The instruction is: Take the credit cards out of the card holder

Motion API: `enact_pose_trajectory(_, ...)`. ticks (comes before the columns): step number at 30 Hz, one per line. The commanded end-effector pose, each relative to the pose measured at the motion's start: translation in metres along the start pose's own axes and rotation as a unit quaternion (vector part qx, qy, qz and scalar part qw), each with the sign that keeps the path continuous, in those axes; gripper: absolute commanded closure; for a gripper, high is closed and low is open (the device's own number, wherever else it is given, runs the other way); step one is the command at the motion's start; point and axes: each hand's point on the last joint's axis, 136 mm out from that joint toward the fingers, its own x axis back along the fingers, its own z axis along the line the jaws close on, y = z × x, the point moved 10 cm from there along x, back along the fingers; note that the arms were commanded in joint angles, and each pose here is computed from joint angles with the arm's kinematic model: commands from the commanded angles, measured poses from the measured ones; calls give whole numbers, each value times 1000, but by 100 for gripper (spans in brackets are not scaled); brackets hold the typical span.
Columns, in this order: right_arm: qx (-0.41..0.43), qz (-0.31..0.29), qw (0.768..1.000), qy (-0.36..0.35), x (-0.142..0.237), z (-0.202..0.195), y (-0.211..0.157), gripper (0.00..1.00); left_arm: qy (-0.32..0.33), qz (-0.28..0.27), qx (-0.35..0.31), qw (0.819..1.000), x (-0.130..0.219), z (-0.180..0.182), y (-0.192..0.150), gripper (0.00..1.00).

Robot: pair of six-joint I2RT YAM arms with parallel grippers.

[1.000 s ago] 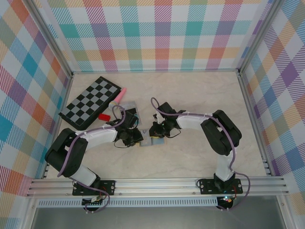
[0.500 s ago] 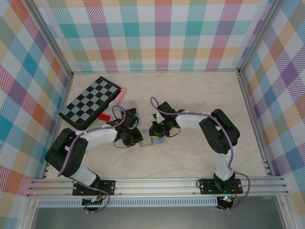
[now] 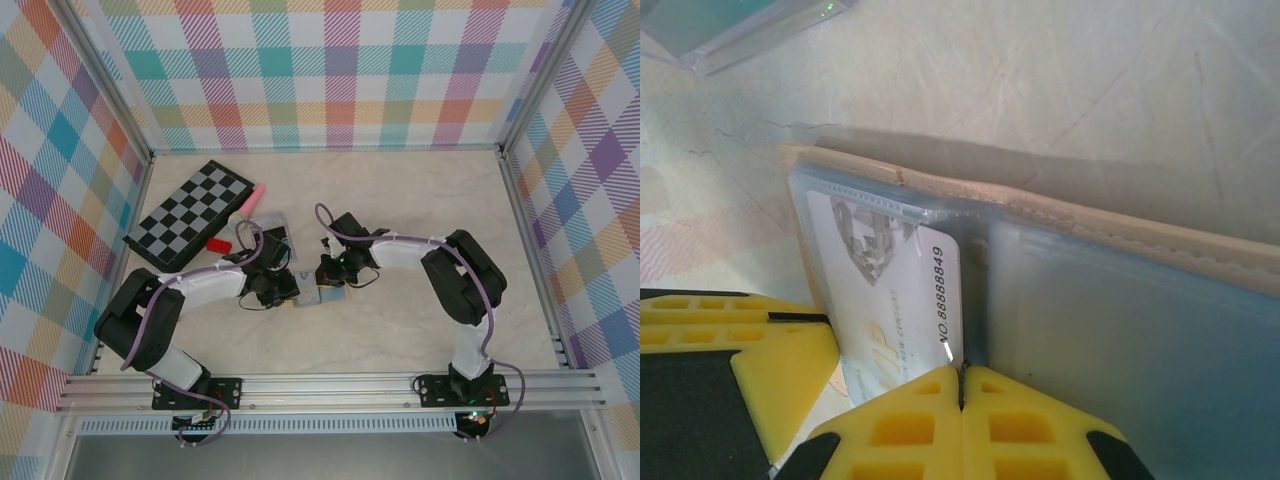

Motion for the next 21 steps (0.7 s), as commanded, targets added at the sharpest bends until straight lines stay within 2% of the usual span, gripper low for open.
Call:
enact_pose_trajectory(1, 3, -10, 1000, -23, 11, -6, -3, 98, 51, 23, 7, 998, -2, 18, -7, 84)
enact_pose_trajectory(8, 3, -4, 1000, -18, 10, -6, -3, 98, 14, 4, -17, 1000, 18, -3, 0, 84)
enact_pose_trajectory(12, -1, 1, 1000, -10, 8, -6, -4, 94, -22, -1, -23, 999, 28, -16, 4, 79)
enact_pose_trajectory(18, -7, 7, 1000, -13, 4, -8, -2, 90, -49, -6, -27, 998, 27, -28, 10, 80)
enact_pose_trajectory(21, -10, 12, 1000, -14, 1, -10, -3, 89, -62, 9, -25, 998, 16, -33, 13, 82)
